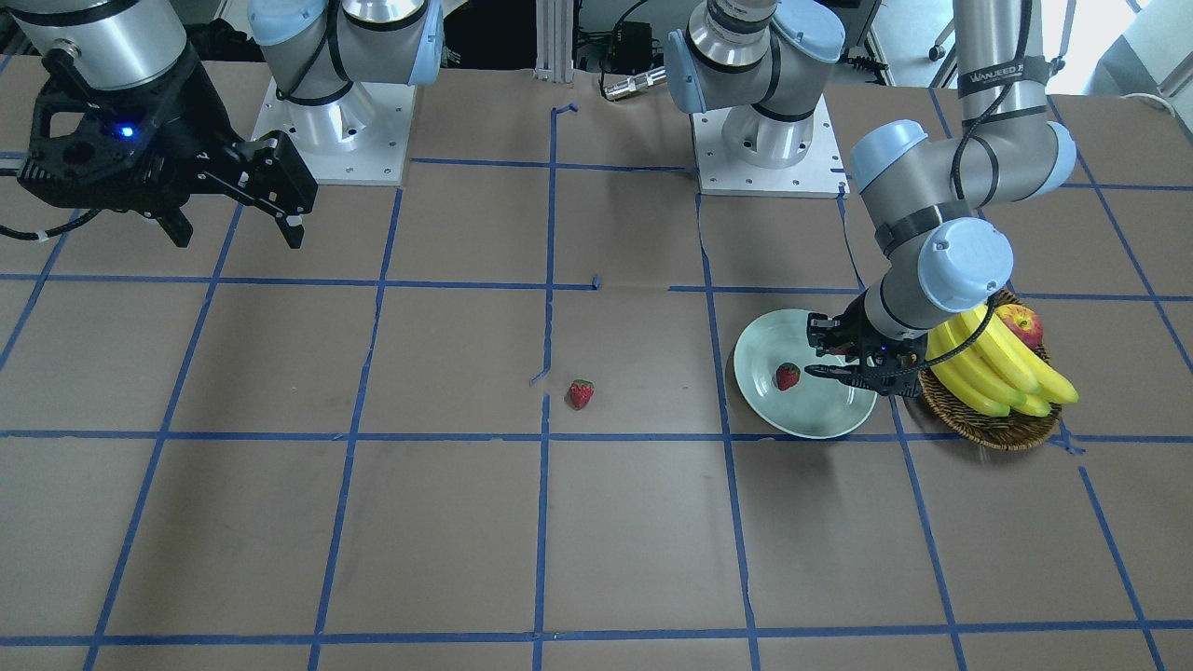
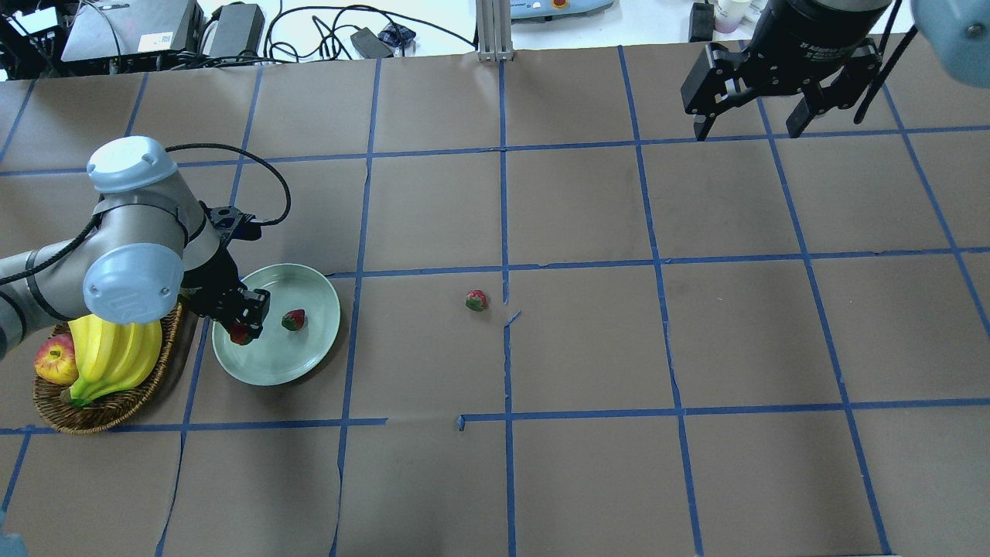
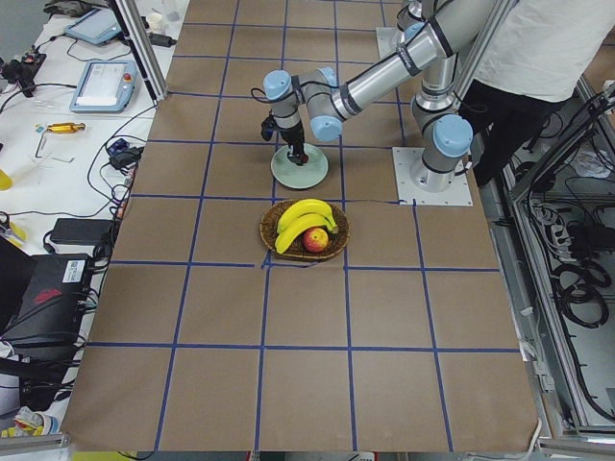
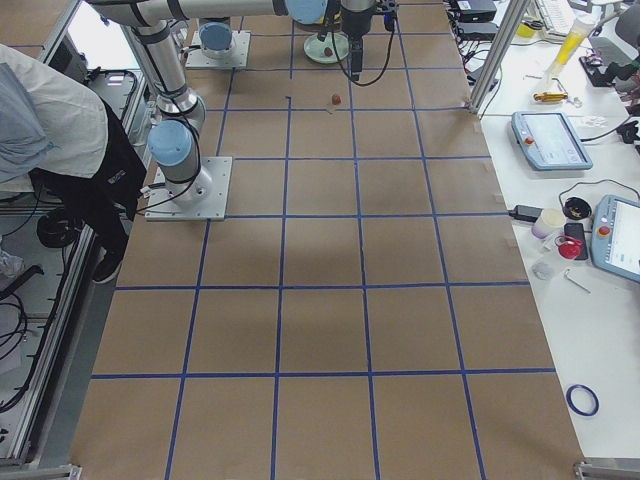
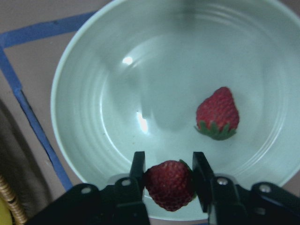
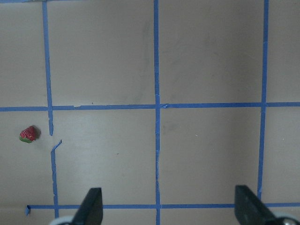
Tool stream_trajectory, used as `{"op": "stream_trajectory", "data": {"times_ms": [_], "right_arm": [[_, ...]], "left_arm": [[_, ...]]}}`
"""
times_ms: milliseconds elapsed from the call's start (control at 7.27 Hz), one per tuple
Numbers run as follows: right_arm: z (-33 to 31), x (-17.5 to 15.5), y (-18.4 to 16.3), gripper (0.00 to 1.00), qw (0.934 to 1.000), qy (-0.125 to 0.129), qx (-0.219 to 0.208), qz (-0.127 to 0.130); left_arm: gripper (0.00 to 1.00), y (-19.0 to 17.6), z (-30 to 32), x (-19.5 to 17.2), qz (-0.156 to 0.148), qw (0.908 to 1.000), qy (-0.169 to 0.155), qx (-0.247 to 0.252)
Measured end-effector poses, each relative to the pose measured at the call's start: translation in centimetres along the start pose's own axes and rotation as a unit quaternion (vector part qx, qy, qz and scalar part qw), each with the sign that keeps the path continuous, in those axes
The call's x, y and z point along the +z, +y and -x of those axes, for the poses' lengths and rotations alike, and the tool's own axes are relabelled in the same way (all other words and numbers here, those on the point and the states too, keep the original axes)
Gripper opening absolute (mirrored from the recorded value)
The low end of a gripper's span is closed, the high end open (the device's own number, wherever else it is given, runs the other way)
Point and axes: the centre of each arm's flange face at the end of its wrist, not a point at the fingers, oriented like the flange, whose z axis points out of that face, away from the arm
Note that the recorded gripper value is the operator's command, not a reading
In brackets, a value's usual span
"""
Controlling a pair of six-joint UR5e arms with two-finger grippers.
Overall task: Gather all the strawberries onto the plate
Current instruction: 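Carry the strawberry over the plate and release it, then reach the left gripper to the last strawberry and grasp it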
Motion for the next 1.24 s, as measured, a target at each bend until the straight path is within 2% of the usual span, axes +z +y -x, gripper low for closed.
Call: {"op": "stream_trajectory", "data": {"times_ms": [275,413,550,688,963,1101,1238], "right_arm": [[0.0,0.0,0.0,1.0,1.0,0.001,0.0,0.0],[0.0,0.1,0.0,1.0,1.0,0.001,0.0,0.0],[0.0,0.1,0.0,1.0,1.0,0.001,-0.001,0.0],[0.0,0.1,0.0,1.0,1.0,0.0,-0.001,0.0],[0.0,0.1,0.0,1.0,1.0,-0.001,0.0,0.0],[0.0,0.1,0.0,1.0,1.0,-0.001,0.0,0.0],[0.0,0.1,0.0,1.0,1.0,-0.001,0.0,0.0]], "left_arm": [[1.0,-0.3,-2.0,-0.5,-0.007,0.9999,-0.002,-0.009],[1.0,-1.0,-5.0,-1.1,-0.016,0.9995,-0.008,-0.025],[0.98,-2.1,-9.5,-1.9,-0.036,0.9978,-0.005,-0.056],[0.98,-3.4,-14.2,-2.7,-0.06,0.9945,0.01,-0.085],[0.94,-5.9,-23.5,-3.3,-0.113,0.9872,0.04,-0.105],[0.92,-7.2,-27.0,-3.3,-0.129,0.9845,0.045,-0.109],[0.89,-8.2,-29.1,-2.8,-0.132,0.9838,0.045,-0.113]]}}
